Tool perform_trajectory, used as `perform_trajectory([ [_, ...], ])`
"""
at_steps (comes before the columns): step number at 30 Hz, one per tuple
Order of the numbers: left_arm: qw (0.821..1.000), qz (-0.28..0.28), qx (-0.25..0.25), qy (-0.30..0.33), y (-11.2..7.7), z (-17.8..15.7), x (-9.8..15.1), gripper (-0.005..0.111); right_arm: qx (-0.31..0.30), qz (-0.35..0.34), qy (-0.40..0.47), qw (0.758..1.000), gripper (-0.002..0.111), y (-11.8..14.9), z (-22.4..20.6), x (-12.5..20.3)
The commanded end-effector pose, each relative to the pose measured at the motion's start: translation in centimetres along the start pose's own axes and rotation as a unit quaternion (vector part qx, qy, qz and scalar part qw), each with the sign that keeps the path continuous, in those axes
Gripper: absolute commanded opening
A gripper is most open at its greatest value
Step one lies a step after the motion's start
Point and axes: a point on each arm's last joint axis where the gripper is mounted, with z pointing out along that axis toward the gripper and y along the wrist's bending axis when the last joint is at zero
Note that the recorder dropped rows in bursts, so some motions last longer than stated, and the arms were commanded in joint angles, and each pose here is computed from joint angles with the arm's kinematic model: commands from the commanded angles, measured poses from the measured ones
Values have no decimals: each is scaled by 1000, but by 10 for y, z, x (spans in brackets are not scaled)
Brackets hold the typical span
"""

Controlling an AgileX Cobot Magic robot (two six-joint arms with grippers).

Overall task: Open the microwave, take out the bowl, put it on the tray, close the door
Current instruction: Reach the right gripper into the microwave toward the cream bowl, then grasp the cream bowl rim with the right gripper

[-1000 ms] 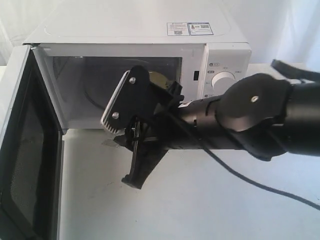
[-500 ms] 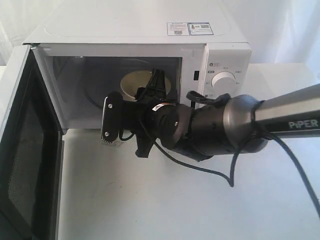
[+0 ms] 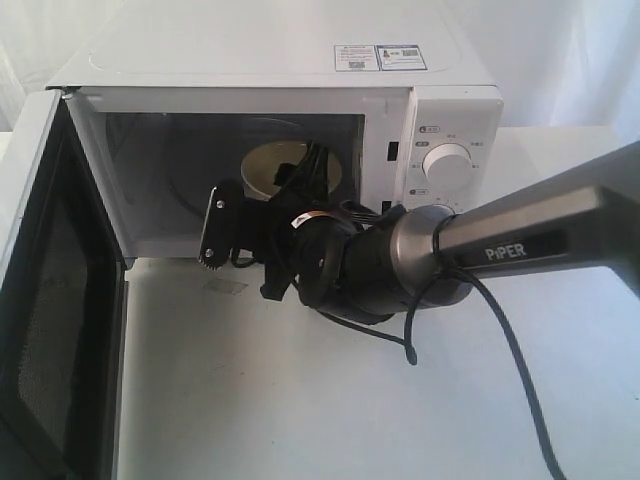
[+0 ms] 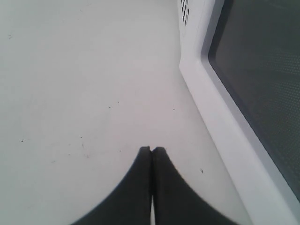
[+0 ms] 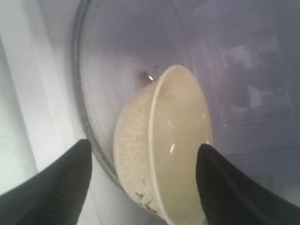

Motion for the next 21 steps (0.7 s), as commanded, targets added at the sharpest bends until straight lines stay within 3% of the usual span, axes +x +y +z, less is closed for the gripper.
perform_trajectory([
  [1, 1000, -3, 1, 0, 0, 0, 1, 0, 44, 44, 8, 998, 60, -12, 6, 7],
  [5, 1000, -3, 1, 0, 0, 0, 1, 0, 44, 77, 2, 996, 60, -15, 8, 10],
  [21, 1000, -3, 1, 0, 0, 0, 1, 0, 36, 45, -2, 998, 60, 0, 18, 18],
])
